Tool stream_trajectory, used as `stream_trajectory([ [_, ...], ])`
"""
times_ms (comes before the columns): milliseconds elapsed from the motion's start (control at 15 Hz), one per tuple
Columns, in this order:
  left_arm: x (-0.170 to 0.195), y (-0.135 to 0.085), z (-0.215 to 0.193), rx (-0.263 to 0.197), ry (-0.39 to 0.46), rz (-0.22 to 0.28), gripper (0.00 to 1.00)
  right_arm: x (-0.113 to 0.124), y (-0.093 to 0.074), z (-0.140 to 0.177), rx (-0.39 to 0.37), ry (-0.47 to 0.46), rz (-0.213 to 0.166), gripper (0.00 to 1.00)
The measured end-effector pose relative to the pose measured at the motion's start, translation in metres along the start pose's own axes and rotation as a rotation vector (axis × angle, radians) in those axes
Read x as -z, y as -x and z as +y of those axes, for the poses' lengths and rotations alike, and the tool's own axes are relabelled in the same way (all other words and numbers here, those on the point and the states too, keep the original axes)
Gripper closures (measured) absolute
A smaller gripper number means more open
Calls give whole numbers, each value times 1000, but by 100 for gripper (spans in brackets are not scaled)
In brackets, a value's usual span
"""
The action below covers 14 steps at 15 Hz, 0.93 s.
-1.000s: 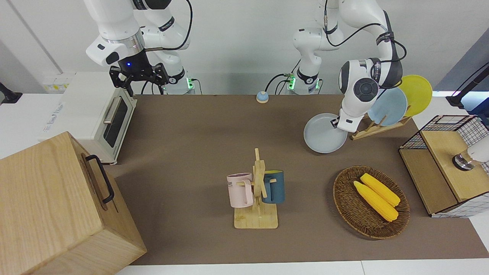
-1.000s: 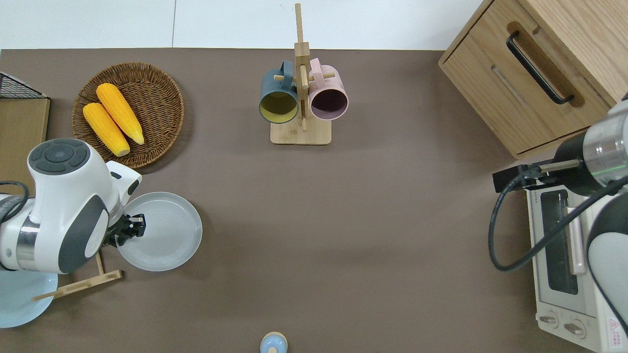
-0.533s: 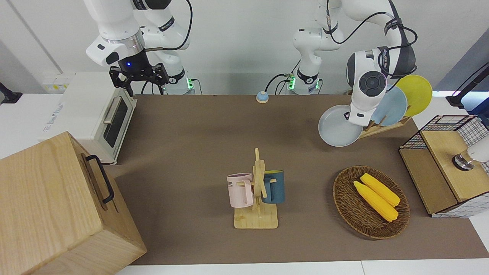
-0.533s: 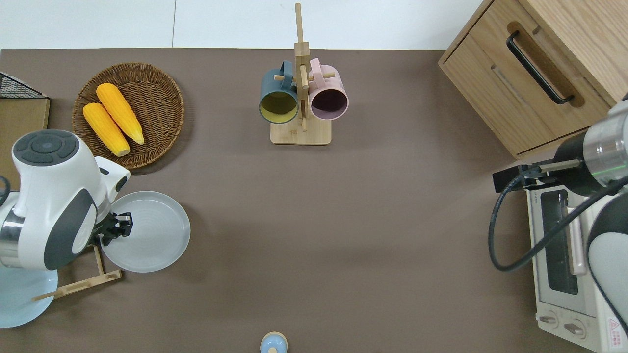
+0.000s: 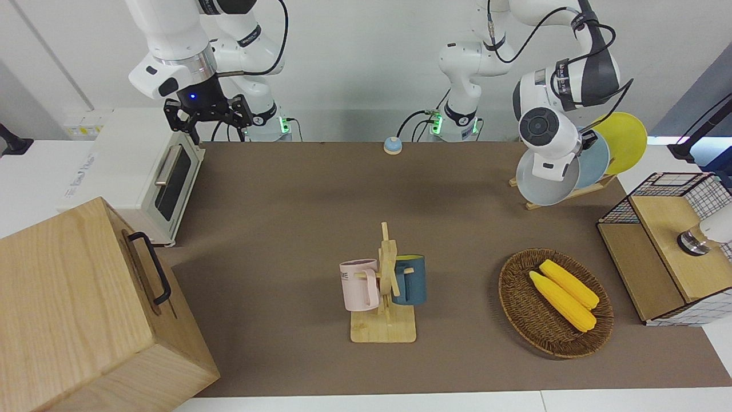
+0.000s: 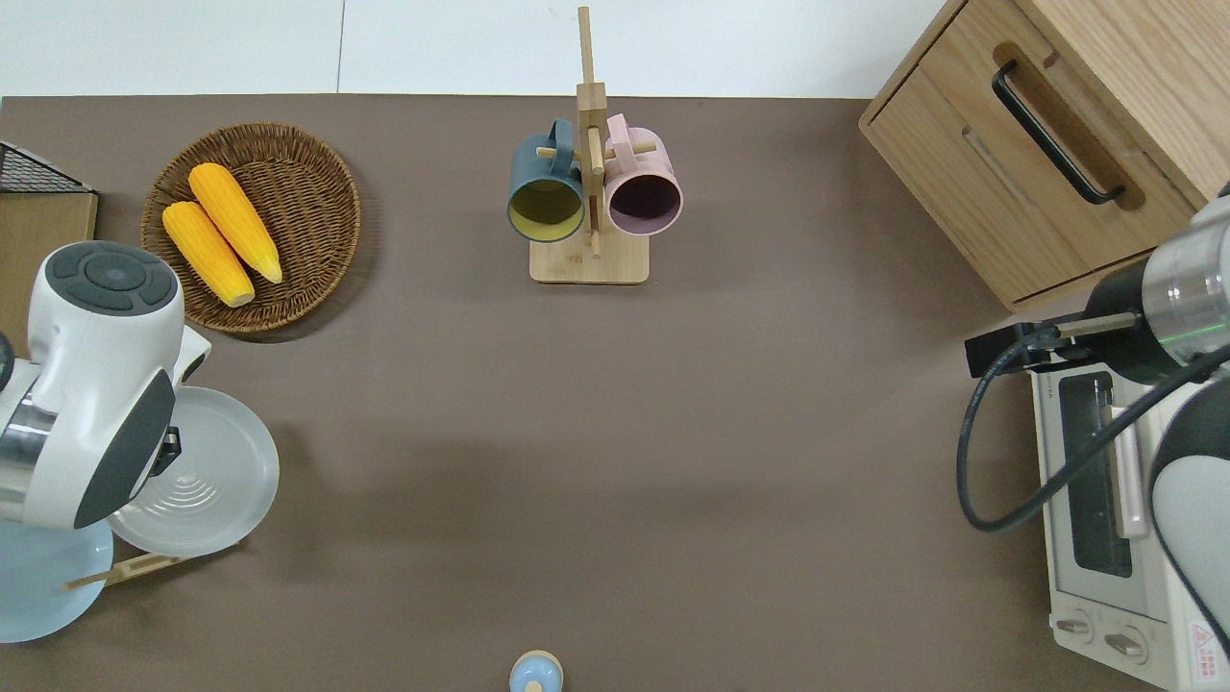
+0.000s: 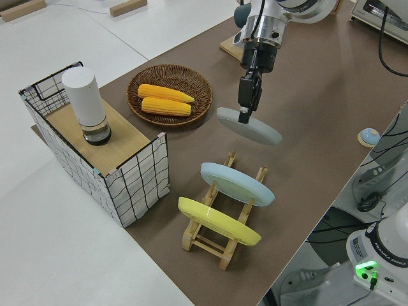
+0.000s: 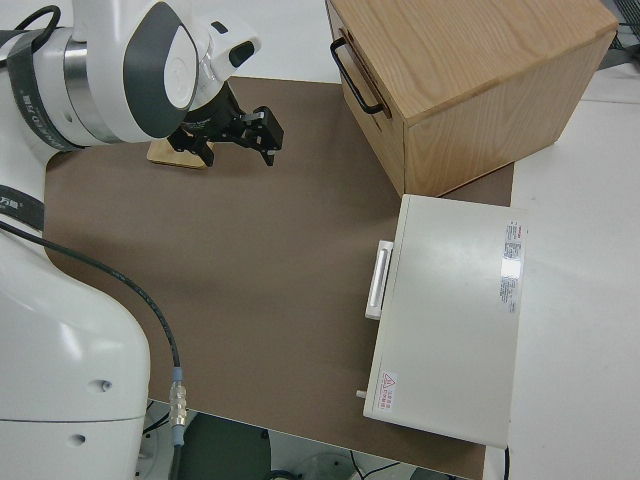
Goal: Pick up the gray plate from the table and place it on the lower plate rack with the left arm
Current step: 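Lower the gray plate into the rack's lower slot with the left gripper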
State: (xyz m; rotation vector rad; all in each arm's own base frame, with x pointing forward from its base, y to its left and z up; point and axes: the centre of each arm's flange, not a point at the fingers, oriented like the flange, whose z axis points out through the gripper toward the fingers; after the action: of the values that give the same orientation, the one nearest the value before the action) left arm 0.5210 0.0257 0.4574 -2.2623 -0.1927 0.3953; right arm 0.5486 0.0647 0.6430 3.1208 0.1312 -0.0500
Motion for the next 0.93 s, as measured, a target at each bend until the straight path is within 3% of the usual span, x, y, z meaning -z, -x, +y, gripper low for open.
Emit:
stream_trajectory([
  [133, 2, 0, 0, -16, -24, 8, 99, 0, 0, 0, 0, 0, 0, 1],
  [533, -5, 2, -1, -40, -75, -27, 99, 0, 0, 0, 0, 0, 0, 1],
  [933, -40, 3, 25, -84, -128, -119, 99, 0, 0, 0, 0, 0, 0, 1],
])
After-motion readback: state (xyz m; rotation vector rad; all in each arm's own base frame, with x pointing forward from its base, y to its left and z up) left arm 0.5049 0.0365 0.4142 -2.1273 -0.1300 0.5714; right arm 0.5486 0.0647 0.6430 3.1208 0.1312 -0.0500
